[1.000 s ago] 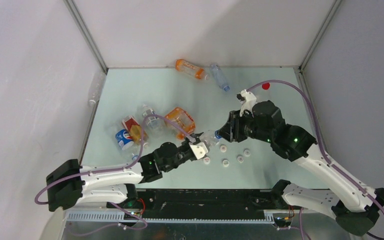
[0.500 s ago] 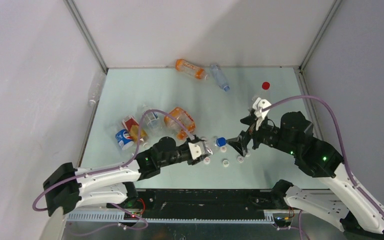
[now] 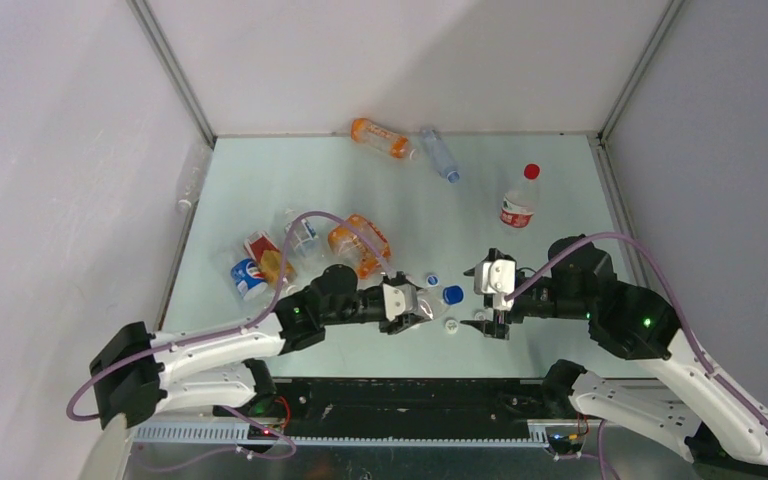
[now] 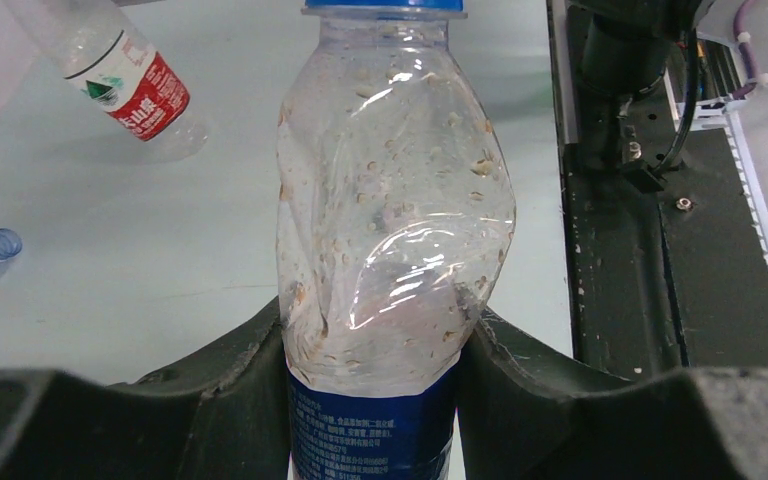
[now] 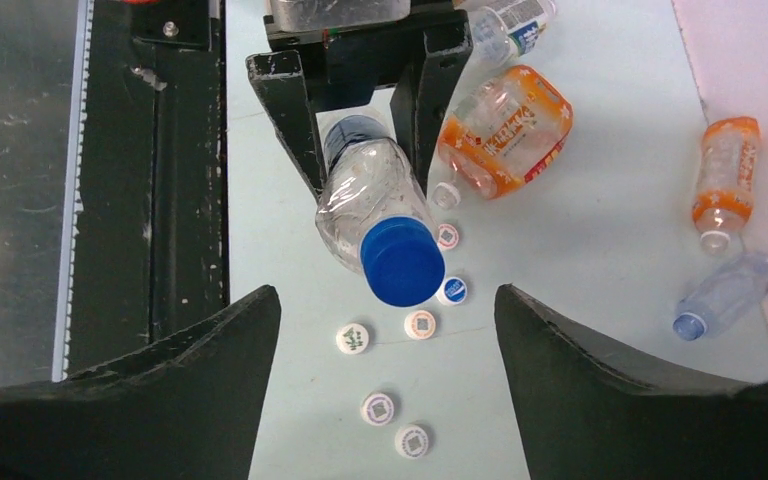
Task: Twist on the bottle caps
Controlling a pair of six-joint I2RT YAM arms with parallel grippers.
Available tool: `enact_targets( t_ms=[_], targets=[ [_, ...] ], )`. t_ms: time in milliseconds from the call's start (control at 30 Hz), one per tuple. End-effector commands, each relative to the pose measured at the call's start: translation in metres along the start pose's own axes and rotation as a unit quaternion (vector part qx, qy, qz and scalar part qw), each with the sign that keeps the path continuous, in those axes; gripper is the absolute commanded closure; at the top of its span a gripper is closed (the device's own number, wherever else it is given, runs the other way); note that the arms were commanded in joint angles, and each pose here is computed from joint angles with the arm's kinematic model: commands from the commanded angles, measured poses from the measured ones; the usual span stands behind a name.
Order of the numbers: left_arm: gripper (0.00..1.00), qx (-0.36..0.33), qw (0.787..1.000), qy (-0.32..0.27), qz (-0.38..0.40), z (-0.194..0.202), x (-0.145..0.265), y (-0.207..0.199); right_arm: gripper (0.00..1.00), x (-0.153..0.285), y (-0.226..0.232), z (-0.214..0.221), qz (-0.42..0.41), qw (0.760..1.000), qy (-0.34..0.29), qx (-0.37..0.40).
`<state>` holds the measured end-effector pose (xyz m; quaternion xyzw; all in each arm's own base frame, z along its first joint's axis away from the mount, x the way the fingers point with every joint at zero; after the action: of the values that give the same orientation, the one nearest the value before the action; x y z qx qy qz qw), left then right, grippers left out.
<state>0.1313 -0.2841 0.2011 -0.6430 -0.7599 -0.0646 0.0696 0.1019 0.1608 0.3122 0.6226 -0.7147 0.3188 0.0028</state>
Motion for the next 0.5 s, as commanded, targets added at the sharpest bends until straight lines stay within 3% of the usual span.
enact_targets(
  t_ms=[0,267,467],
  targets=[
    [0.75,-0.013,0.999,-0.016,0.026,-0.0181,-0.0041,-0.0017,0.23,-0.0036,-0.0004,-0.003,-0.014,0.999,-0.017,0.044],
    [0.75,-0.024,0.999,-0.019,0.04,-0.0191,-0.0059,-0.0037,0.4,-0.0101,-0.0018,-0.0052,-0.023,0.999,-0.025,0.041],
    [0.75,-0.036,0.998,-0.026,0.046,-0.0237,-0.0051,-0.0046,0.44,-0.0134,0.0004,-0.0052,-0.037,0.998,-0.028,0.036]
  ],
)
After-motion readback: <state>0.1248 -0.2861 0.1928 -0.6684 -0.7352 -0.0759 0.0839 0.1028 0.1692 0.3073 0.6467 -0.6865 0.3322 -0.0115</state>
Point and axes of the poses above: each gripper's point midway between its finger pads, its own x axis back along the fingers, its own y axis along the line the jaws close on, z = x × y, the point moved 6 cm from there along x, back along the fingers, and after that the axes turned 12 degrees about x, right-handed, at the moved point
